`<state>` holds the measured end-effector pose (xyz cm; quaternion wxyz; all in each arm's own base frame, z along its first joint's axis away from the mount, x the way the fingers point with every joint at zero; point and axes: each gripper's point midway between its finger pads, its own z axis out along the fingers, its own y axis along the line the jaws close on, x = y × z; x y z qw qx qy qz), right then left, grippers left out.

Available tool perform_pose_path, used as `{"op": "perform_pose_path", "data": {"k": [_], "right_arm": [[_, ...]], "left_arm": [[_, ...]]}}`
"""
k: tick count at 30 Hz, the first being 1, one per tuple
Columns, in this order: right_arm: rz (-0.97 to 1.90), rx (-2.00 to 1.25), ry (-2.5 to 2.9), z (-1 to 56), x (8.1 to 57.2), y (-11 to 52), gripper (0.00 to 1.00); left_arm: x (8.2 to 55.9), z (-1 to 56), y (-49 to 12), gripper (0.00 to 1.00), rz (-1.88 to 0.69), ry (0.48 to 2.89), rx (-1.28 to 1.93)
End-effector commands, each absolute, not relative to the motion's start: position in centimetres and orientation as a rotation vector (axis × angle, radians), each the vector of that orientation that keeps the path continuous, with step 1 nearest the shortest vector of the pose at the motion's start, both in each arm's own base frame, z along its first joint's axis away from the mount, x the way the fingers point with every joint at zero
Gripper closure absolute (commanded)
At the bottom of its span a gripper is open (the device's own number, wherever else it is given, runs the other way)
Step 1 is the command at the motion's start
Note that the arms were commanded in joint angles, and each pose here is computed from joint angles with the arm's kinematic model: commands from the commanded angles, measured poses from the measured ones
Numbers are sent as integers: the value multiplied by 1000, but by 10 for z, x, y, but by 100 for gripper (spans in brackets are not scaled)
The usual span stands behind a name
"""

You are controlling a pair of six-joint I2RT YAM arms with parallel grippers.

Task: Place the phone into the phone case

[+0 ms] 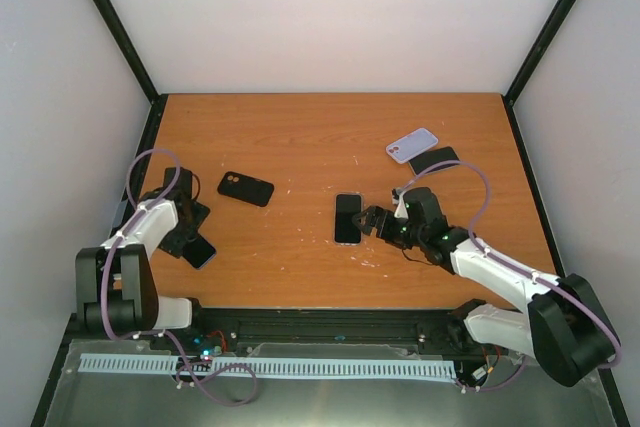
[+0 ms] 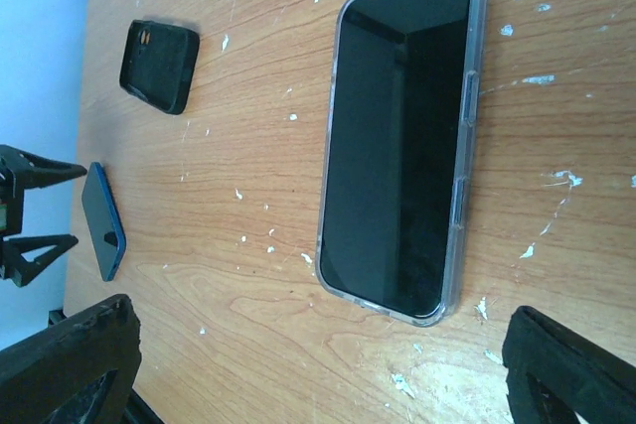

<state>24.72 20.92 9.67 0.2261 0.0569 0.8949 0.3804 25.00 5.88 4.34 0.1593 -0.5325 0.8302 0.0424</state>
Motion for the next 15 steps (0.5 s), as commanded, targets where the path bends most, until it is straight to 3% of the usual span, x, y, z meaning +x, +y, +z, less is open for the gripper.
{"op": "perform_pose_path", "data": {"k": [1,15], "right_arm": [[1027,167,2461,97,247,204,2],[1057,173,2439,105,247,206,0]], "left_arm": [[234,38,62,0,172,2408,-1533],[234,1,50,1,123,2509,-1540]]}}
